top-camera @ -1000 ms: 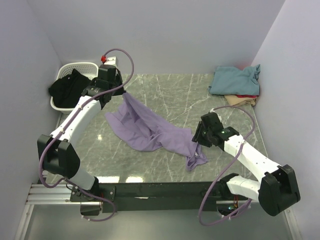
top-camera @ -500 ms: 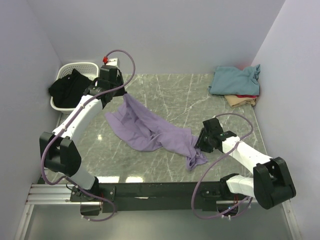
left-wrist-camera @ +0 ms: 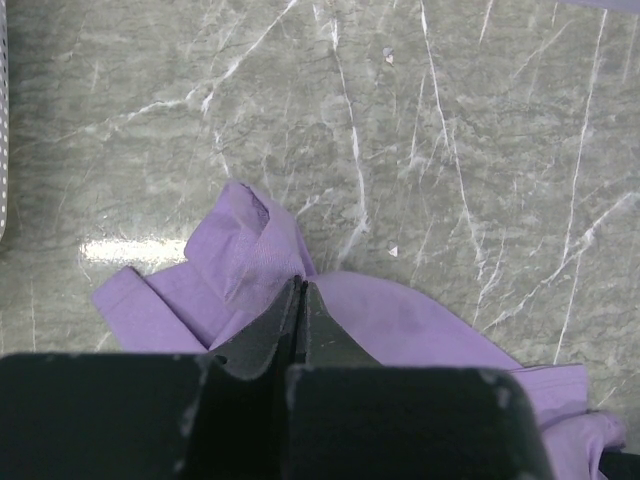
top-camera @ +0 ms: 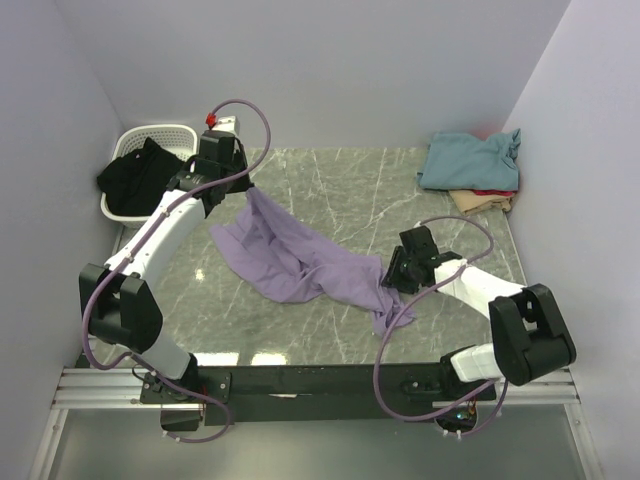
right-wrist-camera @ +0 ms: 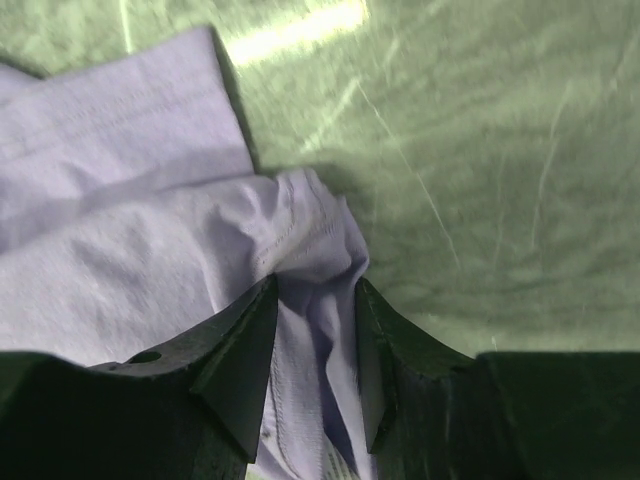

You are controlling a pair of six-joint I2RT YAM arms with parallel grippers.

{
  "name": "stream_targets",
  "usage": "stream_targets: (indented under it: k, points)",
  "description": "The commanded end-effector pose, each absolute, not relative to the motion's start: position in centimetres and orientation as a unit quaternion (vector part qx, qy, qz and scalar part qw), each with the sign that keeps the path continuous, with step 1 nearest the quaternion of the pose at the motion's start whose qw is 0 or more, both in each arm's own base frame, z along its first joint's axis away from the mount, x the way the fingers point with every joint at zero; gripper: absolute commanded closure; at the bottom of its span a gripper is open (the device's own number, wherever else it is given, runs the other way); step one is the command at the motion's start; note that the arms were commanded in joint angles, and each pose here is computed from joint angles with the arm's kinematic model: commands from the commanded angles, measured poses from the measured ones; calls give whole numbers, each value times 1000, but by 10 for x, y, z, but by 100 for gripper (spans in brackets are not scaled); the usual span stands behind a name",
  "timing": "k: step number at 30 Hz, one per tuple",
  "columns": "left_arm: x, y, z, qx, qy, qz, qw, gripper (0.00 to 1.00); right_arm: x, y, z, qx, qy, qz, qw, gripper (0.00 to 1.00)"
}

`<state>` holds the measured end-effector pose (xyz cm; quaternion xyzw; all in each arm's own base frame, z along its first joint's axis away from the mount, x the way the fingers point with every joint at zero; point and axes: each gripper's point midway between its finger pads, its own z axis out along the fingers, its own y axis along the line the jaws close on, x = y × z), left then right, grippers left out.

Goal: Fold and stack the t-shirts
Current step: Flatten the tshirt out

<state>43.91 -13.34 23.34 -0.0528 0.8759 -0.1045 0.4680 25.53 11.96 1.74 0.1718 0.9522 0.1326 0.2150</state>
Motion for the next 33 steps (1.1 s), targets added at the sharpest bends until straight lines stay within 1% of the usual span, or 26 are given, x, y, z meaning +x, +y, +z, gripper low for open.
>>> stream_targets:
  k: [1, 3, 4, 7, 9, 11, 12, 13, 15, 17, 18, 19, 21, 22, 23, 25, 26, 27, 29, 30, 32, 33]
  points:
    - [445, -136, 249, -49, 866, -112, 484, 99, 281, 117, 34, 160, 944, 124, 259, 57]
    - [445, -136, 248, -48, 867, -110, 483, 99, 283, 116, 39, 158, 941, 129, 271, 50]
    - [445, -136, 248, -48, 867, -110, 483, 99, 286, 115, 40, 159, 939, 131, 277, 49]
    - [447, -136, 247, -48, 868, -111, 482, 99, 290, 120, 37, 151, 941, 145, 266, 61]
    - [448, -137, 245, -48, 869, -111, 479, 99, 291, 121, 33, 149, 943, 145, 261, 63]
    - [448, -137, 244, -48, 870, -111, 478, 99, 294, 121, 35, 146, 941, 147, 269, 89]
    - [447, -137, 243, -48, 870, -111, 477, 99, 295, 121, 37, 147, 939, 148, 274, 98]
    - [447, -137, 242, -48, 871, -109, 477, 99, 296, 121, 40, 146, 937, 149, 279, 100]
    - [448, -135, 242, -50, 871, -104, 478, 99, 299, 118, 57, 139, 931, 148, 303, 100]
    - [448, -133, 244, -52, 870, -101, 480, 99, 305, 115, 89, 134, 915, 152, 348, 100]
    - [447, -133, 244, -53, 870, -100, 480, 99, 302, 114, 100, 131, 913, 155, 354, 100]
    - [447, -132, 246, -54, 869, -99, 481, 99, 307, 111, 132, 132, 895, 160, 394, 100]
    - [446, -131, 249, -54, 868, -97, 484, 99, 304, 100, 161, 132, 884, 147, 423, 100]
    - [446, -129, 252, -55, 866, -95, 488, 99, 306, 100, 198, 127, 862, 162, 463, 100]
    - [445, -128, 252, -56, 866, -93, 489, 99, 303, 99, 213, 114, 856, 163, 477, 100]
    - [445, -129, 254, -56, 865, -96, 489, 99, 294, 114, 247, 66, 846, 204, 489, 99]
    - [445, -130, 253, -54, 865, -98, 489, 99, 288, 121, 252, 30, 849, 215, 483, 98]
    - [445, -130, 253, -53, 866, -99, 488, 99, 273, 139, 256, -9, 854, 257, 452, 98]
    - [446, -133, 250, -51, 868, -104, 484, 99, 257, 158, 246, -50, 862, 303, 403, 100]
    - [446, -134, 248, -51, 869, -105, 480, 99, 240, 171, 236, -72, 865, 338, 364, 100]
    - [446, -135, 248, -49, 869, -108, 481, 99, 225, 179, 228, -78, 863, 358, 347, 100]
    - [446, -135, 246, -50, 869, -109, 479, 99, 213, 184, 212, -86, 867, 369, 324, 100]
